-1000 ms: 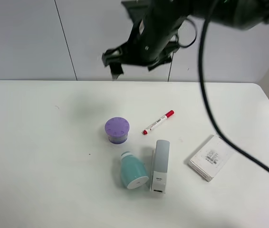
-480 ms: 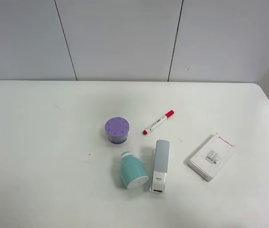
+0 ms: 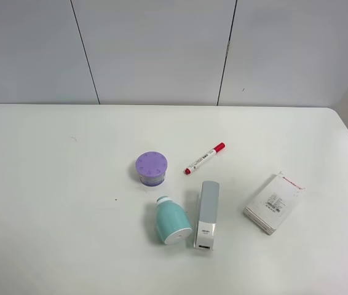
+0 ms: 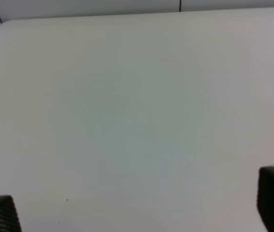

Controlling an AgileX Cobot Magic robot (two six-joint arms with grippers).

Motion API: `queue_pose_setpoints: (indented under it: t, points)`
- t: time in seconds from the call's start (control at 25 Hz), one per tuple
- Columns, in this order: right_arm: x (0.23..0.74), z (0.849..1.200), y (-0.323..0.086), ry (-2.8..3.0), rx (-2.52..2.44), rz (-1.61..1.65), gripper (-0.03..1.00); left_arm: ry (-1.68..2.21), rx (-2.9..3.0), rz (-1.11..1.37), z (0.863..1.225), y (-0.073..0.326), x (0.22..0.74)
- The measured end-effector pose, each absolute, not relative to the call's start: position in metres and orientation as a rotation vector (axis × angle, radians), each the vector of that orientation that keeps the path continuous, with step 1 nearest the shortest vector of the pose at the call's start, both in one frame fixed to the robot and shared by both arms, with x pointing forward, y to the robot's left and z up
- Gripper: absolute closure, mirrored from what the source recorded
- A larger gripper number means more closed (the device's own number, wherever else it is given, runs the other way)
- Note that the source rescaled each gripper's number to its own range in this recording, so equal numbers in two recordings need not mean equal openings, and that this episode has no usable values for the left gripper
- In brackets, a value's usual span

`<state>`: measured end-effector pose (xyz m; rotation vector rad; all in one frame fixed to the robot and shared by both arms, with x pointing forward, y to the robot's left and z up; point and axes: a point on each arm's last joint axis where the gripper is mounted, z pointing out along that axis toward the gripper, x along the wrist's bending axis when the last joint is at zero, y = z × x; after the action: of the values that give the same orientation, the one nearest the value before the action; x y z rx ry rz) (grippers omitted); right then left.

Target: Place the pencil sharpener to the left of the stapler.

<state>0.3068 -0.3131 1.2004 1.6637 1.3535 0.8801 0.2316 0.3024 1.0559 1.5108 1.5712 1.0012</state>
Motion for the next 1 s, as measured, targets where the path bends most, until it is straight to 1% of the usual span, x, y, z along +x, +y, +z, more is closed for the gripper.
queue_pose_setpoints:
  t: [0.12,0.32,0.4,0.6,1.0]
  points:
    - [0.259,1.167,-0.313,1.299,1.604,0.902,0.37,1.571,1.511,1.001,1.056,0.302,0.232]
    - [0.217,1.108,-0.306,1.314,1.599,0.950,0.37,1.571,1.511,1.001,1.056,0.302,0.232]
    - [0.212,1.090,-0.306,1.320,1.602,0.944,0.37,1.571,1.511,1.001,1.056,0.302,0.232]
    - [0.231,1.053,-0.305,1.397,1.674,0.901,0.37,1.571,1.511,1.001,1.056,0.302,0.232]
    - [0.234,1.050,-0.302,1.448,1.639,0.900,0.37,1.571,1.511,1.001,1.056,0.302,0.232]
